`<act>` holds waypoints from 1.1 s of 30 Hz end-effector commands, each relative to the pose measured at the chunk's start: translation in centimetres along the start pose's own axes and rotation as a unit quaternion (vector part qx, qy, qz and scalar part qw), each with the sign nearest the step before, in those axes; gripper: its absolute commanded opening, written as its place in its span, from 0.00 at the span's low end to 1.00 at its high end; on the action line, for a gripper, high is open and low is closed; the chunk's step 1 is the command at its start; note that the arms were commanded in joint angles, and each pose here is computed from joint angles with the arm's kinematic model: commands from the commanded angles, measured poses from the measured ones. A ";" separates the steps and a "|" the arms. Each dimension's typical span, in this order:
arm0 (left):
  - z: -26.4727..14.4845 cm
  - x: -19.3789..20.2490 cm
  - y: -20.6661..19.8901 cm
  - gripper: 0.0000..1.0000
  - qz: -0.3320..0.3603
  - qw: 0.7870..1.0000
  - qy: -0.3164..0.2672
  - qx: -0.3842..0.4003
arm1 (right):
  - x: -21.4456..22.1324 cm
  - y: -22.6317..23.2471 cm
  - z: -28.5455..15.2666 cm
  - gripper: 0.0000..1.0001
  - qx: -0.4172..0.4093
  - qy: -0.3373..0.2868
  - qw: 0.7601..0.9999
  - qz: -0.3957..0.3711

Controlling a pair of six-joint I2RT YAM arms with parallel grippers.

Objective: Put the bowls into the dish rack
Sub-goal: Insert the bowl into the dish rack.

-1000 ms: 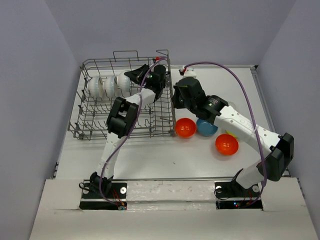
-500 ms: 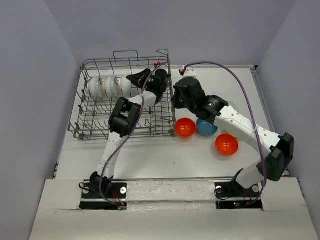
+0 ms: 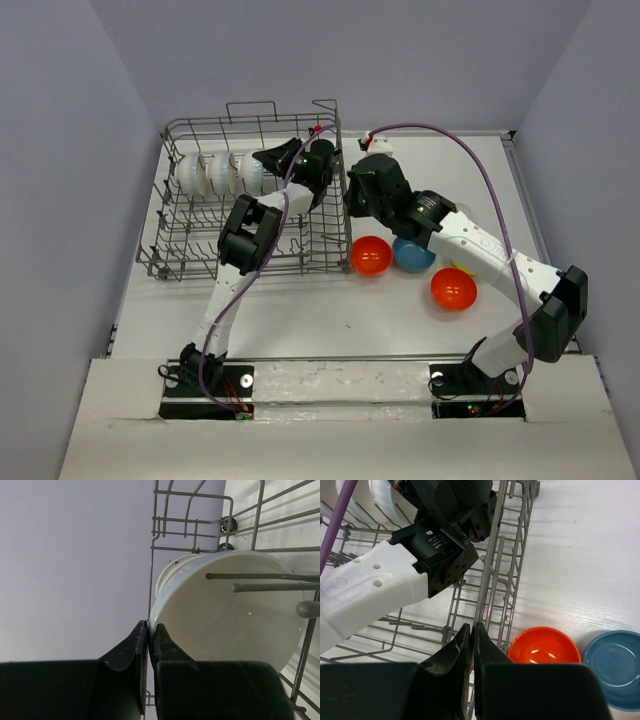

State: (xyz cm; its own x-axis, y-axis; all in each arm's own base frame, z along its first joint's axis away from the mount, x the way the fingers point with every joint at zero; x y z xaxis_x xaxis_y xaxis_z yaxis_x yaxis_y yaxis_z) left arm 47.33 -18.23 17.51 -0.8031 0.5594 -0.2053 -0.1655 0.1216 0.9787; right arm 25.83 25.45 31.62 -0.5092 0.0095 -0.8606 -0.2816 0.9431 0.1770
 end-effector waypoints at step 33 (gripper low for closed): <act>-2.4 0.9 1.1 0.63 -0.059 0.998 0.001 -0.003 | -0.7 0.5 -0.1 0.01 -0.001 -0.006 1.000 -0.015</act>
State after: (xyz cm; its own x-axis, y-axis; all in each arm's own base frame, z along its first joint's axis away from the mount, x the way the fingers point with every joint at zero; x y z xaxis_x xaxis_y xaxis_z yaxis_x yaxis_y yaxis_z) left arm 45.92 -18.93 16.75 -0.8093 0.5425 -0.2252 -0.1863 0.1266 0.9743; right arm 25.87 25.40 31.67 -0.5095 0.0075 -0.8604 -0.2748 0.9462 0.1709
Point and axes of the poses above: each gripper's point midway between its finger pads, its own z axis out along the fingers, its own y axis along the line the jaws close on, x = y × z, the point moved 10 cm from there along -z, back along the fingers, and after that the axes turned 5 degrees about -z, right-handed, at the moved point
